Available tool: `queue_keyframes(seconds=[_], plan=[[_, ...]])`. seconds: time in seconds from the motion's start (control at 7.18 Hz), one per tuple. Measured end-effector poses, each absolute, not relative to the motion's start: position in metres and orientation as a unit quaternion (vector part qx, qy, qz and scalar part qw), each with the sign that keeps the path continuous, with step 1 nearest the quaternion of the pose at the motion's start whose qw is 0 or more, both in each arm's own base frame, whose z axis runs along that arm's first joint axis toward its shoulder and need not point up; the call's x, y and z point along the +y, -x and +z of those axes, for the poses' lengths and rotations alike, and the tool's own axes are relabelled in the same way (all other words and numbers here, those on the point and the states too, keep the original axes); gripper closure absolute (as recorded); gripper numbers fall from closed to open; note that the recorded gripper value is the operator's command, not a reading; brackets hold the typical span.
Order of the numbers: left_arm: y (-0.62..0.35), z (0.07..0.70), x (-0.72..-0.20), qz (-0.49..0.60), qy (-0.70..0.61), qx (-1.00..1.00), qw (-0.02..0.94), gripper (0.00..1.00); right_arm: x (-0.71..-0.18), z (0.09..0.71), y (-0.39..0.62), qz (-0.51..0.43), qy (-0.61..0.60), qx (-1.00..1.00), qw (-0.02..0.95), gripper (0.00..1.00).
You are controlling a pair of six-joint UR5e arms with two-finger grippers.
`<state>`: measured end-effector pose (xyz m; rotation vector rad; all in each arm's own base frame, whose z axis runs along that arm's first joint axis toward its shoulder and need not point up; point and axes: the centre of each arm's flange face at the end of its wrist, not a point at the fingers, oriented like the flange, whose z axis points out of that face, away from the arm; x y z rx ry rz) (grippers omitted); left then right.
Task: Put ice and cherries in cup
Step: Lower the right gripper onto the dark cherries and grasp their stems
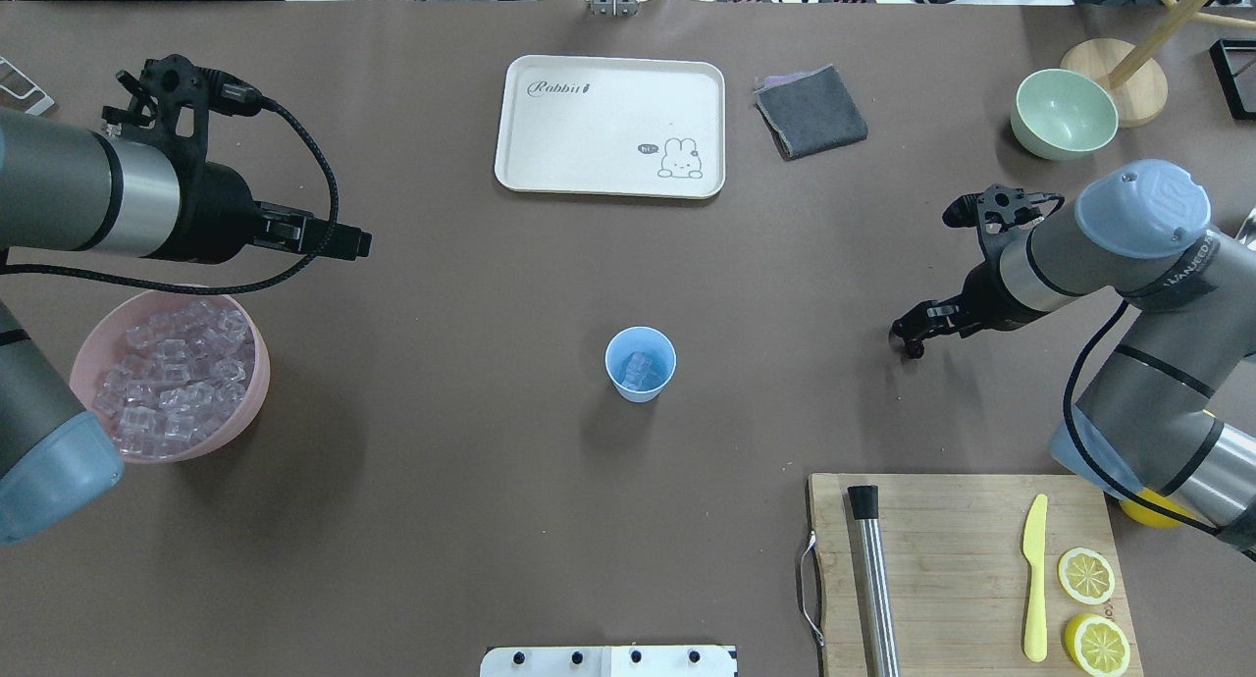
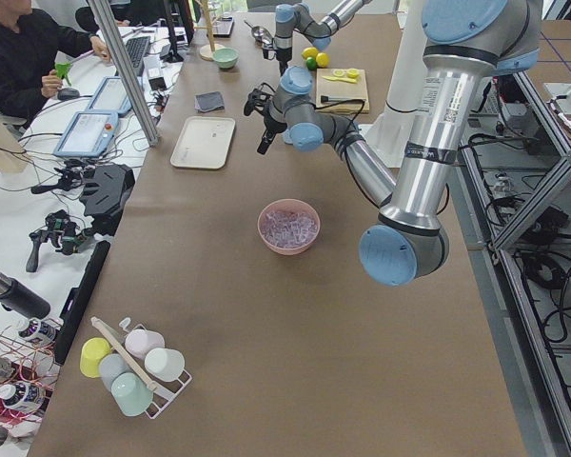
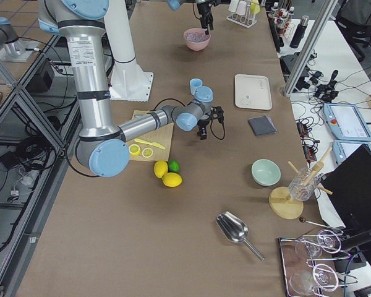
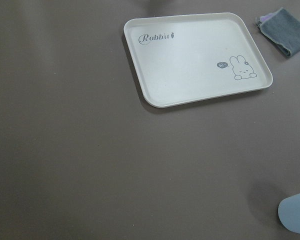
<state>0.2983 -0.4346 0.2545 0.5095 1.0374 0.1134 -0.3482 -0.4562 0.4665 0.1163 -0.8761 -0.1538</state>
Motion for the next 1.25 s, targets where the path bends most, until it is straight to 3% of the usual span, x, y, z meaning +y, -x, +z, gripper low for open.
queue_keyframes(seconds=[1.25], plan=[[-0.298, 0.251, -0.436, 0.053, -0.243, 0.491, 0.835, 0.02, -0.470, 0.461, 0.354, -0.066, -0.058, -0.426, 0.900, 0.36]])
